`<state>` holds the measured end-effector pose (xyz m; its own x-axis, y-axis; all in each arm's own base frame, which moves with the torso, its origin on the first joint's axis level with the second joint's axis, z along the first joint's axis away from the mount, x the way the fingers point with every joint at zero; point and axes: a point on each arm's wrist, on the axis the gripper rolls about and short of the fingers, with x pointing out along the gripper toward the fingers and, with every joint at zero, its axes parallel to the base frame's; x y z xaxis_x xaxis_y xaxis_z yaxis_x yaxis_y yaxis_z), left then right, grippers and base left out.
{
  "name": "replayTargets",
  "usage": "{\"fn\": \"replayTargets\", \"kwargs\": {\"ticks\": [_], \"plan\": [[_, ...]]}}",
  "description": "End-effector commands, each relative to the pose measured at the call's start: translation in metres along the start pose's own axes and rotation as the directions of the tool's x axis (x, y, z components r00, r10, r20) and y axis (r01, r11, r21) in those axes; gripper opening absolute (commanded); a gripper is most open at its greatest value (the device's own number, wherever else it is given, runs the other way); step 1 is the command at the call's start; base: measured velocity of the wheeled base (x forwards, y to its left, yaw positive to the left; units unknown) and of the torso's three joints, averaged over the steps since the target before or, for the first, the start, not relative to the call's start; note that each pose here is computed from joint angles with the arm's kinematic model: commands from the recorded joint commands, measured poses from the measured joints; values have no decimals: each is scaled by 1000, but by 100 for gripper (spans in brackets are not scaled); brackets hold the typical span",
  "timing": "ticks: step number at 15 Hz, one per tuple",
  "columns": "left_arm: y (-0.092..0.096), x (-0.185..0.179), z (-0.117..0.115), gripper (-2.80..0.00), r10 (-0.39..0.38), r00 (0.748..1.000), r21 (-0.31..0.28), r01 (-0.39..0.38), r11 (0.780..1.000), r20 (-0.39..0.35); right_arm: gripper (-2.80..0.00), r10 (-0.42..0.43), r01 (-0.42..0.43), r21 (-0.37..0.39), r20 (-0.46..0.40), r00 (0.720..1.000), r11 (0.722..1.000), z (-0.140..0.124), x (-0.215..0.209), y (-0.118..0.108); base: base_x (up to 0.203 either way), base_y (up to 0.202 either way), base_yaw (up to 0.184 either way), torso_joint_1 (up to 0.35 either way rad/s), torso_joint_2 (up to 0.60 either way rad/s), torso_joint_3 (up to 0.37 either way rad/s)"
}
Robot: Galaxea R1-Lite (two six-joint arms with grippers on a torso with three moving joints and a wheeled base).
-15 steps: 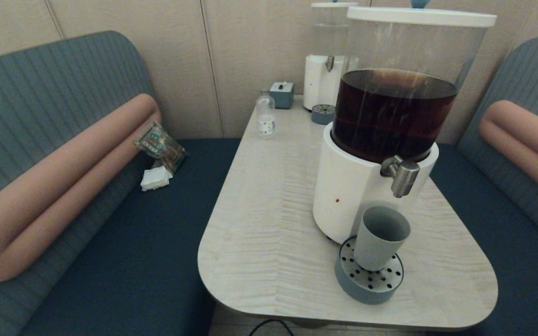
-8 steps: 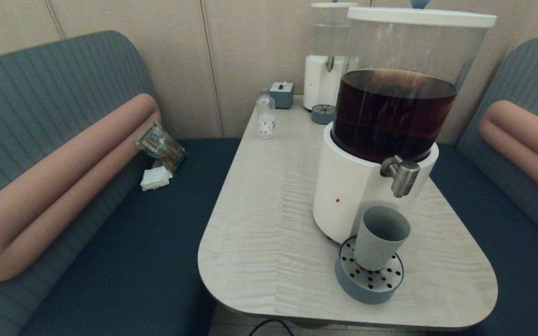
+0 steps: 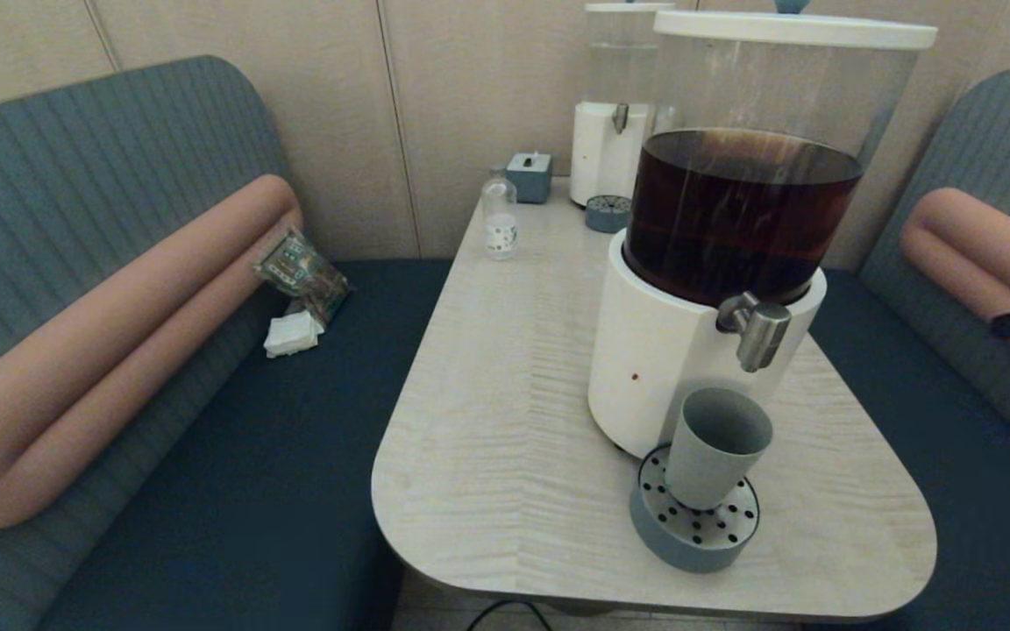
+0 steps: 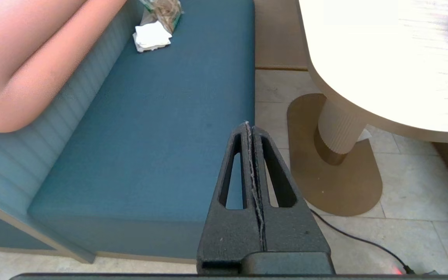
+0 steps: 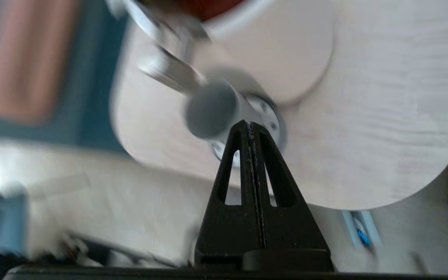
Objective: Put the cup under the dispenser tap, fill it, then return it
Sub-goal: Turn on the faucet
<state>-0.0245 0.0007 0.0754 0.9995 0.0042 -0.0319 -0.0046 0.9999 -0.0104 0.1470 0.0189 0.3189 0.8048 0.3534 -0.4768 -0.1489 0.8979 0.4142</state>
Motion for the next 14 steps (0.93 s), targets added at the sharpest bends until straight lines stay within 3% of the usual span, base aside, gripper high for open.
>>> {"fn": "replayTargets", "kwargs": {"ticks": [1,3,4,8,10,14], "plan": [[0,0,0,-280,0,1000,0,0,1000,-2,-280,-24,13,-82,-133,991,997,-3,39,-10,0,0,0,0,0,0],[0,0,0,-280,0,1000,-1,0,1000,-2,-280,5,-45,-221,-176,984,974,-15,40,-7,0,0,0,0,0,0],[0,0,0,-280,0,1000,0,0,1000,-2,-280,6,-51,-251,-176,984,967,-16,39,-8,0,0,0,0,0,0],[0,0,0,-280,0,1000,0,0,1000,-1,-280,35,-59,-308,-86,996,949,-2,52,-8,0,0,0,0,0,0],[0,0,0,-280,1,1000,-1,-1,1000,-2,-280,54,-68,-375,-46,997,925,0,60,-9,0,0,0,0,0,0],[0,0,0,-280,0,1000,-1,0,1000,0,-280,119,-127,-438,-46,992,890,-3,80,-13,0,0,0,0,0,0]]}}
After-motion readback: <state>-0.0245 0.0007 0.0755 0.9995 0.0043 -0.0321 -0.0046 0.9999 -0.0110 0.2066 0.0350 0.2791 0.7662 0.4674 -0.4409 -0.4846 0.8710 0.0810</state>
